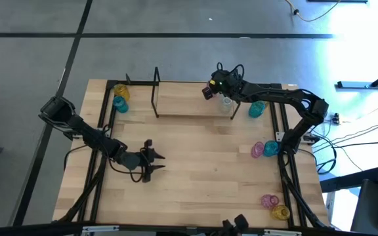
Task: Sort vases onto shelf
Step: Put the left pink vase on the shelf, then put the top pink vase on the shelf aligned with the other pink vase
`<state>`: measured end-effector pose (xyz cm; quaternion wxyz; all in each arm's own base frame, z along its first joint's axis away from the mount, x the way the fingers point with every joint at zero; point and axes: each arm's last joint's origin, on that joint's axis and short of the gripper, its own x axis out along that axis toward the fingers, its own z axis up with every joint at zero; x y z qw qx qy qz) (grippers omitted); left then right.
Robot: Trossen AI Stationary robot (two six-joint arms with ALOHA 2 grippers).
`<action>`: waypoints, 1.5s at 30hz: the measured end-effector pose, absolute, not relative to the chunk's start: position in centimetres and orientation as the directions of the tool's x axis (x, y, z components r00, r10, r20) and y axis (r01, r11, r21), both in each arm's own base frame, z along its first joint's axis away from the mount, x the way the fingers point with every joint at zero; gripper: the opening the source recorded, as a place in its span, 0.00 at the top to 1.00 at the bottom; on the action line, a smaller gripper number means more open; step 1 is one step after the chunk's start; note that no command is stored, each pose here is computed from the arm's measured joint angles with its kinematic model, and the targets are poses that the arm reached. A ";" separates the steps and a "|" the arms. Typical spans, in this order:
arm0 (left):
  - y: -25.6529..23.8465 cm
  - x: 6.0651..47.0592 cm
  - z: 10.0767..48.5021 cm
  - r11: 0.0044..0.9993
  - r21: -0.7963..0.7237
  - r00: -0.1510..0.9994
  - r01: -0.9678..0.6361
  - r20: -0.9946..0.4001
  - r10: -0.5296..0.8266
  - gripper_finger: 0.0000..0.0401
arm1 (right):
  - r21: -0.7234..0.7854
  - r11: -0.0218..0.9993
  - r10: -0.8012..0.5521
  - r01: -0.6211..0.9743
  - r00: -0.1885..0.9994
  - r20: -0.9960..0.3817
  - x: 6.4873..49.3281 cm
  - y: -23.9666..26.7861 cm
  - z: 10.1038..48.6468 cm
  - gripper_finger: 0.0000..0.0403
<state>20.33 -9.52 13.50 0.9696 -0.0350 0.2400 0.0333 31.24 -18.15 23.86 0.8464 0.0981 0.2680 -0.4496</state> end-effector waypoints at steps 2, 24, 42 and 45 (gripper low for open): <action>-9.6 20.3 13.5 0.996 -0.055 0.882 -0.074 -0.470 0.039 0.60 | -0.082 0.569 -0.716 0.818 0.444 -0.540 31.2 -18.2 23.9 0.74; -9.6 20.3 13.5 0.996 -0.072 0.878 -0.043 -0.478 0.003 0.60 | -0.154 0.597 -0.720 0.787 0.441 -0.536 31.5 -18.2 25.2 0.54; -8.8 20.7 13.5 0.995 -0.047 0.879 -0.092 -0.473 0.059 0.60 | -0.182 0.796 -0.476 0.578 0.409 -0.779 27.8 -7.5 35.3 0.54; -8.6 20.7 13.5 0.993 -0.051 0.879 -0.103 -0.473 0.067 0.60 | -0.150 0.833 -0.412 0.533 0.415 -0.811 26.4 -4.5 36.0 0.54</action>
